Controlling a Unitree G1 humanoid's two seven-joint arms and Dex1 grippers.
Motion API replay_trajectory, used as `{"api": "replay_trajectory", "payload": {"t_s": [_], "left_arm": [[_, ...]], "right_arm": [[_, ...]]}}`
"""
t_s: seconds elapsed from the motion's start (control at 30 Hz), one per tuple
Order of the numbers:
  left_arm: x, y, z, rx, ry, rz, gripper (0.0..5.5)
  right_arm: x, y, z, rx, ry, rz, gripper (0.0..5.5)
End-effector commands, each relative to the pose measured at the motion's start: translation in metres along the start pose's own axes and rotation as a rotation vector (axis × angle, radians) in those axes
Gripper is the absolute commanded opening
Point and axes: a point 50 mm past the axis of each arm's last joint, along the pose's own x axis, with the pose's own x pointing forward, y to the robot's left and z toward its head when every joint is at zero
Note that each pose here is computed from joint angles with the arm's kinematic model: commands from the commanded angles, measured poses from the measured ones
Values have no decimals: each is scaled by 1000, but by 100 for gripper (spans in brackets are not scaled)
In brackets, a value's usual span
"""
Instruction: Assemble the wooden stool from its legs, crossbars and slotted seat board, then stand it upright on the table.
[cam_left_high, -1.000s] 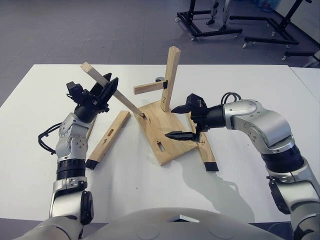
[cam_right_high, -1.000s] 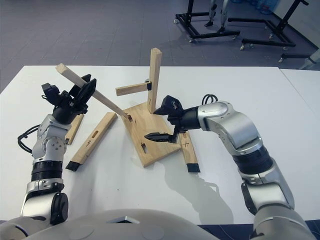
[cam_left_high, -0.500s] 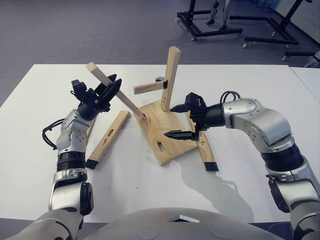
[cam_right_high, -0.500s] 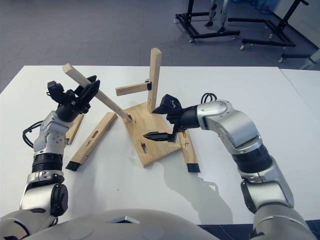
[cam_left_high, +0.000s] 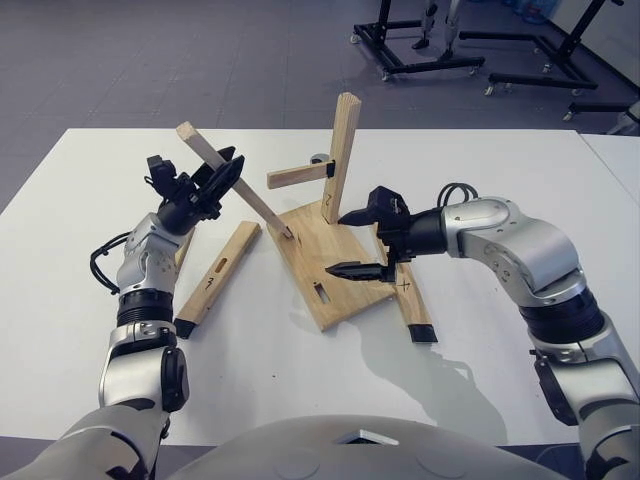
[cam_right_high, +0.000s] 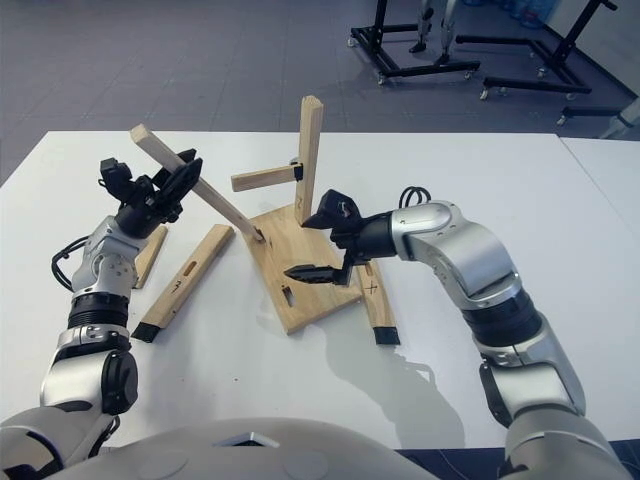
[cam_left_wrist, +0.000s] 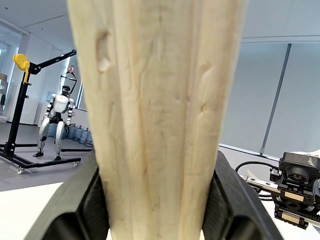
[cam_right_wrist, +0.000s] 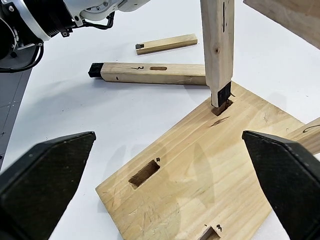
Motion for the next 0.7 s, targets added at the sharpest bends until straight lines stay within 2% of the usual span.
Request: {"api": "replay_trajectory", "payload": {"t_s": [0.03,0.7], "left_arm": [[3,3,-3,-6,21,-8,201],[6,8,-2,4,84,-41,201]], "right_arm": [[1,2,4,-15,-1,8,540],[2,2,5,-10,-5,10,540]]}}
